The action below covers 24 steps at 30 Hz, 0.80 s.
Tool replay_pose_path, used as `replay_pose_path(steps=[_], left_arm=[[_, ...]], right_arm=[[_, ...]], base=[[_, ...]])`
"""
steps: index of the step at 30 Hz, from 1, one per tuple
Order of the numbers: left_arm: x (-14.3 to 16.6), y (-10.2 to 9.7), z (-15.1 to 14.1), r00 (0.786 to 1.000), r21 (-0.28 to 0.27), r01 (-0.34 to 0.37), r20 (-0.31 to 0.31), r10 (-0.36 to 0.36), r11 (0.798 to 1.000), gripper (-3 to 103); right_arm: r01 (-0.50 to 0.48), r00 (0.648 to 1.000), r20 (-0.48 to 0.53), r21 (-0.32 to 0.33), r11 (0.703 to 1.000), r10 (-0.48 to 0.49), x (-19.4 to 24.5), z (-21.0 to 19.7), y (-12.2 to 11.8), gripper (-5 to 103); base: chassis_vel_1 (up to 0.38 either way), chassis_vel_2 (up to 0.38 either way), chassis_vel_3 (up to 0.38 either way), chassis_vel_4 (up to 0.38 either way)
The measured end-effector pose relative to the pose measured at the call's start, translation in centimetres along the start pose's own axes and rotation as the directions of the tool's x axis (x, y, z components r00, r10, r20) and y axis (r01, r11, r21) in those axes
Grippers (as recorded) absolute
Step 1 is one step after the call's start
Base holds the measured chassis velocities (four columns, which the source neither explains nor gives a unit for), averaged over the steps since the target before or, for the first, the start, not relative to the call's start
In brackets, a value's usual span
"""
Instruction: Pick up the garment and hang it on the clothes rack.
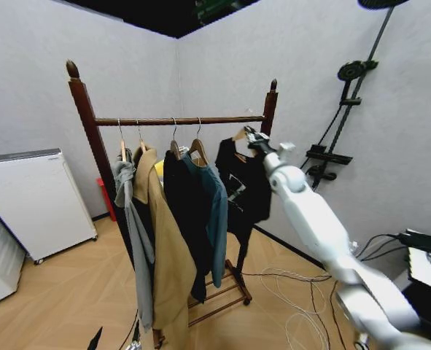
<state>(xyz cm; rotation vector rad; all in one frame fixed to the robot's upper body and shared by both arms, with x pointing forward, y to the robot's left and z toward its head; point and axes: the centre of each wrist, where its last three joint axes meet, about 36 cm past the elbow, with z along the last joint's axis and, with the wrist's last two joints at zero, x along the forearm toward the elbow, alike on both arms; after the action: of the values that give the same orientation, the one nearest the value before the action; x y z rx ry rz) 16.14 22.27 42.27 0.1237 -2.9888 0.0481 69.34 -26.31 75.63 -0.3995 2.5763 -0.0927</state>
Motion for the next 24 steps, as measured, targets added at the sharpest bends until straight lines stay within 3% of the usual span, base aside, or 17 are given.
replay_pose_path(steps=[7,18,21,23,24], left_arm=[[0.0,0.0,0.0,1.000,0.000,0.000,0.000,0.000,1.000,100],[0.0,0.0,0.0,1.000,0.000,0.000,0.000,0.000,1.000,100],[0.0,0.0,0.0,1.000,0.001,-0.001,0.000,0.001,1.000,100],[0.0,0.0,0.0,1.000,0.000,-0.001,0.000,0.001,1.000,100],[0.0,0.0,0.0,1.000,0.000,-0.001,0.000,0.001,1.000,100]], right_arm=[[0.003,0.999,-0.046,-0.027,1.000,-0.005,-3.9,0.5,1.8,9],[-0.026,0.990,-0.141,-0.087,0.996,0.013,-0.3,2.7,1.9,7],[-0.033,0.986,-0.168,-0.106,0.994,0.015,1.0,3.1,1.6,14],[-0.057,0.987,-0.152,-0.102,0.993,0.041,3.0,1.5,-0.2,25],[-0.057,0.987,-0.152,-0.102,0.993,0.041,3.0,1.5,-0.2,25]], base=[[0.000,0.000,0.000,0.000],[0.000,0.000,0.000,0.000],[0.000,0.000,0.000,0.000],[0.000,0.000,0.000,0.000],[0.000,0.000,0.000,0.000]])
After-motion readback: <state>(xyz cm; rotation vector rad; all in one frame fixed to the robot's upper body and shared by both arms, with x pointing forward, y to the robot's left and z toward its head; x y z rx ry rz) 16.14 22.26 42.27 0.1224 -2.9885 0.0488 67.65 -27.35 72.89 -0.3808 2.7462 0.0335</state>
